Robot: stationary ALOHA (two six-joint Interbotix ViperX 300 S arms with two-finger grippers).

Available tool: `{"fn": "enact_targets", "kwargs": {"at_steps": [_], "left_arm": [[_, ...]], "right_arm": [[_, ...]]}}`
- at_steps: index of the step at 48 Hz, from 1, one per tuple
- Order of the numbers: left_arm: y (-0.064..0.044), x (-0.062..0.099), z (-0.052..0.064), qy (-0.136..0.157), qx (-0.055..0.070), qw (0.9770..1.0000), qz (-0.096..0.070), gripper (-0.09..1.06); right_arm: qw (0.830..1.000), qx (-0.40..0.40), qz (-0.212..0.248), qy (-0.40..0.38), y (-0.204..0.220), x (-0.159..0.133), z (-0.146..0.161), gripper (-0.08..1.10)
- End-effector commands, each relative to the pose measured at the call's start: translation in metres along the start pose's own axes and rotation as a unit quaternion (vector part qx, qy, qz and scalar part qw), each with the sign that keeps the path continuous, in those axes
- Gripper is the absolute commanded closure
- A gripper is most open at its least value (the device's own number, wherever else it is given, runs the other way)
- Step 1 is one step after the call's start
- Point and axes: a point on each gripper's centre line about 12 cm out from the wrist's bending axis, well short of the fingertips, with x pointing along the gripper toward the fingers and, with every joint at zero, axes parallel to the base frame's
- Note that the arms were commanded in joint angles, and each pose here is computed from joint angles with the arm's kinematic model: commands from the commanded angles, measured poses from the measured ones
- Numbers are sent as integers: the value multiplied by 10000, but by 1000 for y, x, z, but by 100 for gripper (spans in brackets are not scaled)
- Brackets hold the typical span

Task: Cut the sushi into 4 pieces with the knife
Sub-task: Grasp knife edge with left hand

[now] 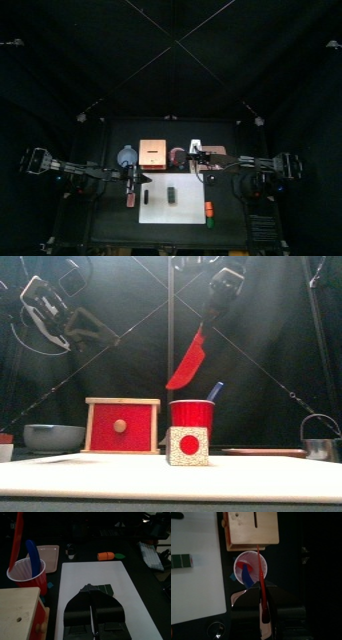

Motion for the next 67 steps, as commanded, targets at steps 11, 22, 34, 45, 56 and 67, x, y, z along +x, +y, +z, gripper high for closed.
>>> {"fn": "enact_targets", "kwargs": {"at_steps": [11, 22, 34, 45, 56, 67], "left_arm": [[0, -1, 16, -376, 56, 9993, -10, 72], [4, -10, 39, -1292, 49, 9916, 65, 54], [17, -16, 54, -1982, -232, 9791, 387, 40], [18, -11, 53, -1831, -368, 9814, 453, 25], [12, 16, 51, -881, -177, 9957, 242, 8], [17, 38, 40, 122, -163, 9994, 276, 6]], "right_arm": [[9781, 642, 255, -1962, 8, -62, -17, 86], [9352, 1231, 756, -3232, 33, -60, -49, 86], [9110, 1509, 1115, -3674, 57, -35, -76, 86], [9084, 1340, 1239, -3761, 72, -15, -80, 86], [9165, 1271, 1240, -3583, 75, 1, -74, 86], [9202, 1161, 1243, -3527, 78, 8, -72, 86]]}}
